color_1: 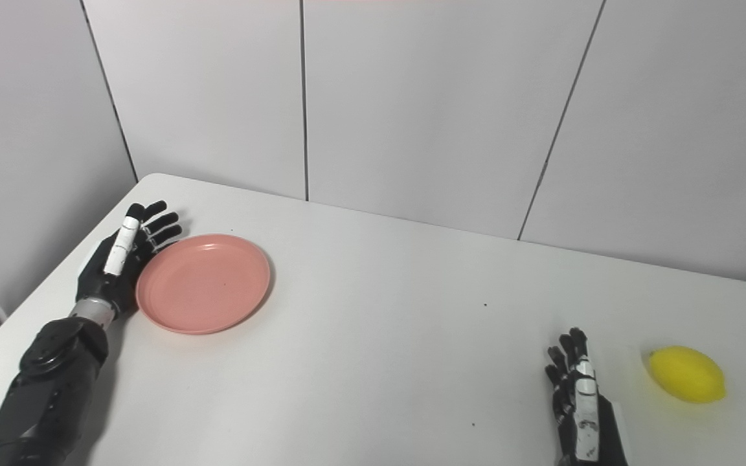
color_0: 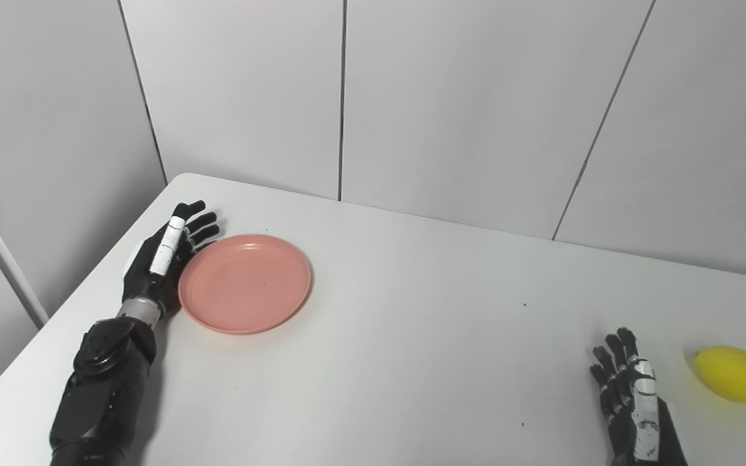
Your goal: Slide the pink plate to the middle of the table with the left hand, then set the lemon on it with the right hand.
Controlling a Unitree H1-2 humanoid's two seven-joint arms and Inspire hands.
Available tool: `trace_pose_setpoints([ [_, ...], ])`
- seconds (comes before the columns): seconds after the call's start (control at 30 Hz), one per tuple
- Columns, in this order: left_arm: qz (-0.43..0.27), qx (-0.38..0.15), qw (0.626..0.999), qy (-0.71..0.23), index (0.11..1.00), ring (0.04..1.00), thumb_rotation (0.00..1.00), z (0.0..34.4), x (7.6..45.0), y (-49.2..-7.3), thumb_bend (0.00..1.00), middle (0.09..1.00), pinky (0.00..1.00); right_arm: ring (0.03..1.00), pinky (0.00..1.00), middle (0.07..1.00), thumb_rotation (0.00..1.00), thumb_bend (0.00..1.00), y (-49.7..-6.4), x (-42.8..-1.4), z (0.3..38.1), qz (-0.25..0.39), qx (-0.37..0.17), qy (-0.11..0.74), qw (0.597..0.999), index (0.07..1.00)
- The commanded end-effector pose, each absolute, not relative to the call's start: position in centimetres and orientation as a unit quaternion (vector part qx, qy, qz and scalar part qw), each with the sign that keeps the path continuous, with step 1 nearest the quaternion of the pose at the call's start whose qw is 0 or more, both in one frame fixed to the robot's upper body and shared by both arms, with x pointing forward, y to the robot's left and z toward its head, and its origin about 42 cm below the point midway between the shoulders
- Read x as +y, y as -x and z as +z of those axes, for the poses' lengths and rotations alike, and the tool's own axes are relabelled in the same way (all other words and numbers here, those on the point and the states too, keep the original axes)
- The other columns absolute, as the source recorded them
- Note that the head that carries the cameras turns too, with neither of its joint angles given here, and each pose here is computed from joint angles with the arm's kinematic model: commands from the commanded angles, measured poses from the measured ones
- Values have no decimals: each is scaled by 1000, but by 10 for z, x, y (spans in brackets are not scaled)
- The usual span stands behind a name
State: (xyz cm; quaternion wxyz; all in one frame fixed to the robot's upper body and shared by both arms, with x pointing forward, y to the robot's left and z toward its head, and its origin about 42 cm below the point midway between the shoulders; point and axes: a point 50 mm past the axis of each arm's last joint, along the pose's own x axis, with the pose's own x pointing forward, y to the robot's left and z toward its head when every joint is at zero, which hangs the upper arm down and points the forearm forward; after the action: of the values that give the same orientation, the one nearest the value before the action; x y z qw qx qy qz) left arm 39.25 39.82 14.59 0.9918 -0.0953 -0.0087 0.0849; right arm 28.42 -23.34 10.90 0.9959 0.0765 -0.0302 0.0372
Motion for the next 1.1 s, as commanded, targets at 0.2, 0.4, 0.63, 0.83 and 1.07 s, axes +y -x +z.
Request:
trace_pose_setpoints([
  [0.2, 81, -5, 993, 89, 769, 790, 704, 149, 383, -398, 881, 771, 715, 967, 1000, 987, 1000, 728, -267, -224, 83, 32, 16, -94, 995, 996],
  [0.4, 79, -5, 993, 85, 763, 778, 694, 150, 374, -403, 884, 756, 718, 968, 1000, 987, 1000, 730, -268, -224, 82, 35, 13, -93, 995, 998],
  [0.63, 72, -4, 993, 90, 750, 770, 686, 150, 362, -404, 887, 747, 711, 968, 1000, 985, 1000, 738, -268, -222, 83, 33, 12, -95, 995, 998],
  [0.83, 64, 5, 994, 91, 738, 770, 694, 146, 351, -403, 884, 759, 713, 966, 1000, 984, 1000, 737, -267, -219, 85, 33, 12, -99, 994, 997],
  [1.07, 53, 16, 995, 80, 740, 761, 703, 140, 340, -402, 885, 753, 714, 970, 1000, 988, 1000, 736, -268, -219, 85, 34, 14, -102, 994, 1000],
])
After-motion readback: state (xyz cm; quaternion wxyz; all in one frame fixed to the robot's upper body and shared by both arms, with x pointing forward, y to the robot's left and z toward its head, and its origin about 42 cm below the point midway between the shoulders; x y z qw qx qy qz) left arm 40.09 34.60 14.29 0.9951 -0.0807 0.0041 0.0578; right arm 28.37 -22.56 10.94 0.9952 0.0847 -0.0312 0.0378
